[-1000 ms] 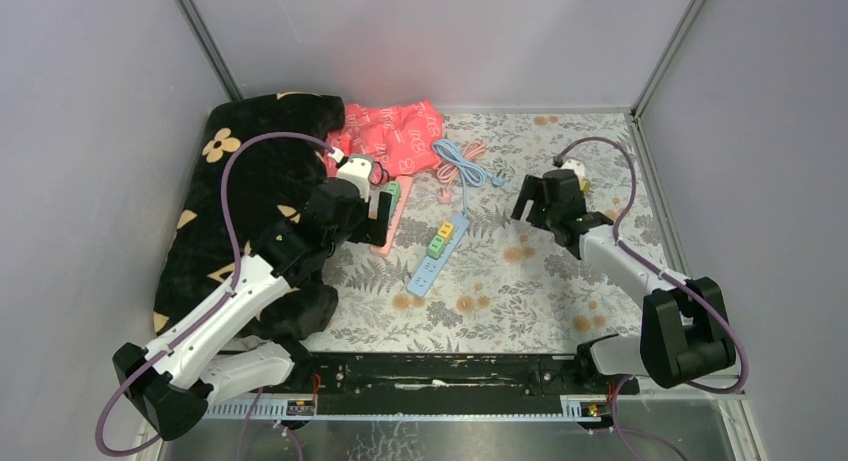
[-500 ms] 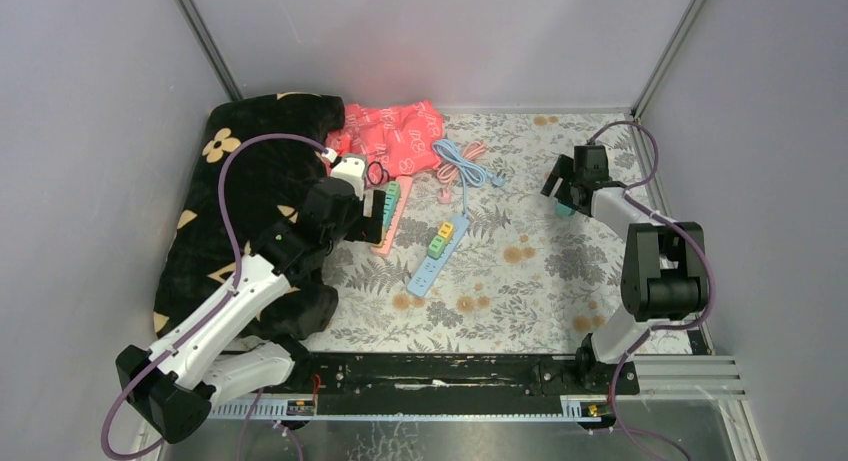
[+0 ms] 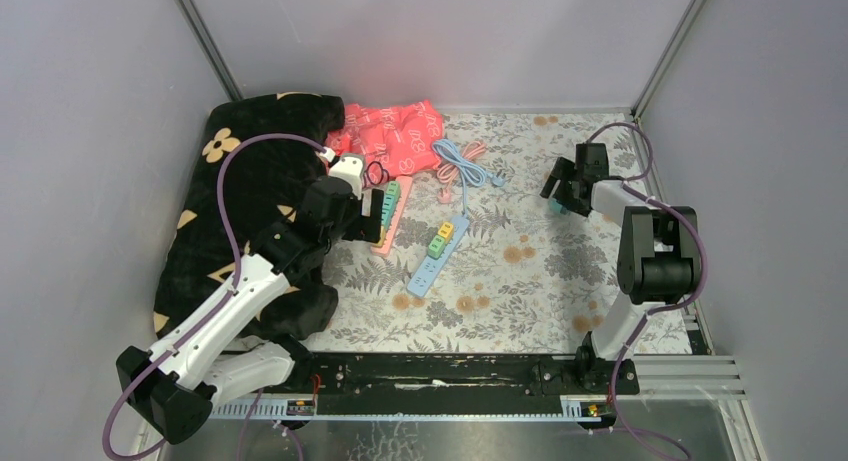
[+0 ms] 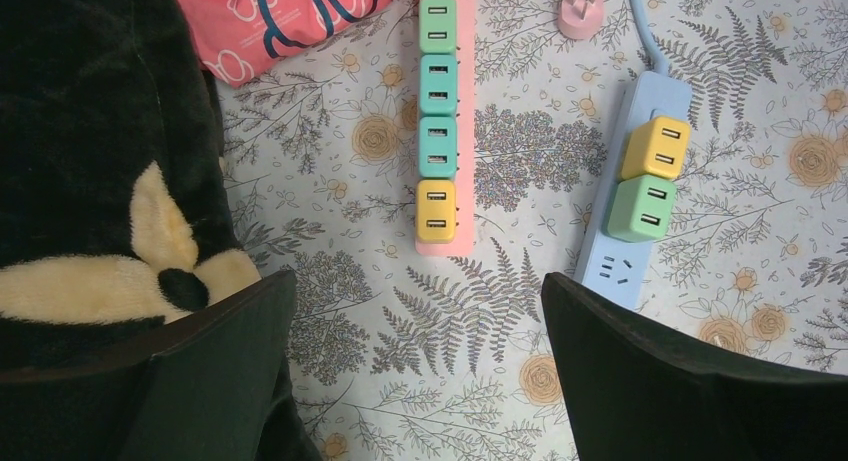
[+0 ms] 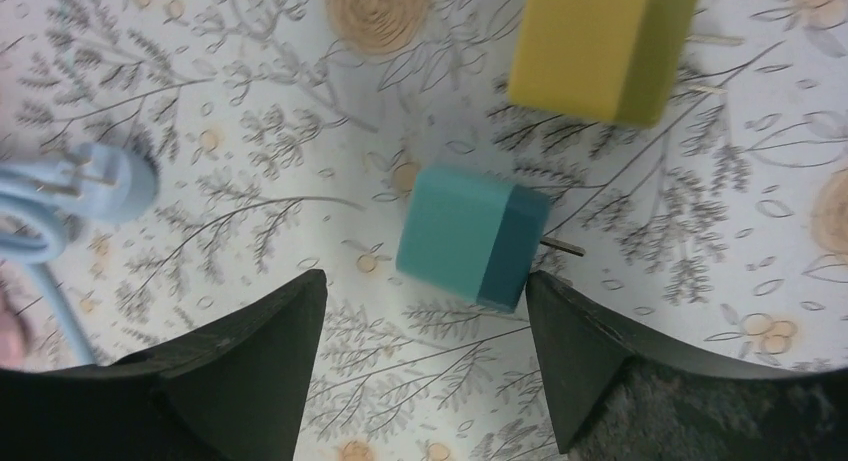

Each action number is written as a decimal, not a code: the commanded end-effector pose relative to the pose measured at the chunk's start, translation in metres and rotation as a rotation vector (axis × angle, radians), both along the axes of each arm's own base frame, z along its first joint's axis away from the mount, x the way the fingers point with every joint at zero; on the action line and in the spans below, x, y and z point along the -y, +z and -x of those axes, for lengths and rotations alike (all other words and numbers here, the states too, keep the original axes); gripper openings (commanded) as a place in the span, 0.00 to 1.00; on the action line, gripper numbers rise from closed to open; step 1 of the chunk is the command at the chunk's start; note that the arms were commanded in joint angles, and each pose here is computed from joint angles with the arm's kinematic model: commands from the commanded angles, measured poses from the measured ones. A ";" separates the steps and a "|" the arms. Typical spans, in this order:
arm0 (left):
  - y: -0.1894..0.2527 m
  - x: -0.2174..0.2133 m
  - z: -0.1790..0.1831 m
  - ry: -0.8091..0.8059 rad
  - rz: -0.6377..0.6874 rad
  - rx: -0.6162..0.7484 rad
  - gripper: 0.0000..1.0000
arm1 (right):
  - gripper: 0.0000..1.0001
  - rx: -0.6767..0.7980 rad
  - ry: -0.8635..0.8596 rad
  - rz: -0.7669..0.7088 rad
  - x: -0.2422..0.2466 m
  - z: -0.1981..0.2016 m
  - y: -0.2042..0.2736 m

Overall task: Insert the plug
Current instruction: Pick up the plug from the center of the board.

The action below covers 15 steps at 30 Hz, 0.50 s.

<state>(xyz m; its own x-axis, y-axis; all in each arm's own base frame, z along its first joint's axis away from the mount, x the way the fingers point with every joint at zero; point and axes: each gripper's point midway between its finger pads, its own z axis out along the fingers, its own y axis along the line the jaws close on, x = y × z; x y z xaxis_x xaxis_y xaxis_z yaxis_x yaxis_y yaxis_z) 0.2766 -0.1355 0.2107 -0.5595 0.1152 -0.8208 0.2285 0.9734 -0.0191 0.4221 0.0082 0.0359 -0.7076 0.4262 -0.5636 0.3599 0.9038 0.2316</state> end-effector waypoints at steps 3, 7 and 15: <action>0.011 0.004 -0.008 -0.008 0.038 0.054 1.00 | 0.79 0.072 0.145 -0.202 -0.046 0.005 0.032; 0.010 0.004 -0.008 -0.010 0.038 0.050 1.00 | 0.79 0.053 0.166 -0.125 -0.037 0.014 0.034; 0.010 0.003 -0.009 -0.006 0.039 0.048 1.00 | 0.81 0.077 0.198 0.180 0.008 0.012 0.045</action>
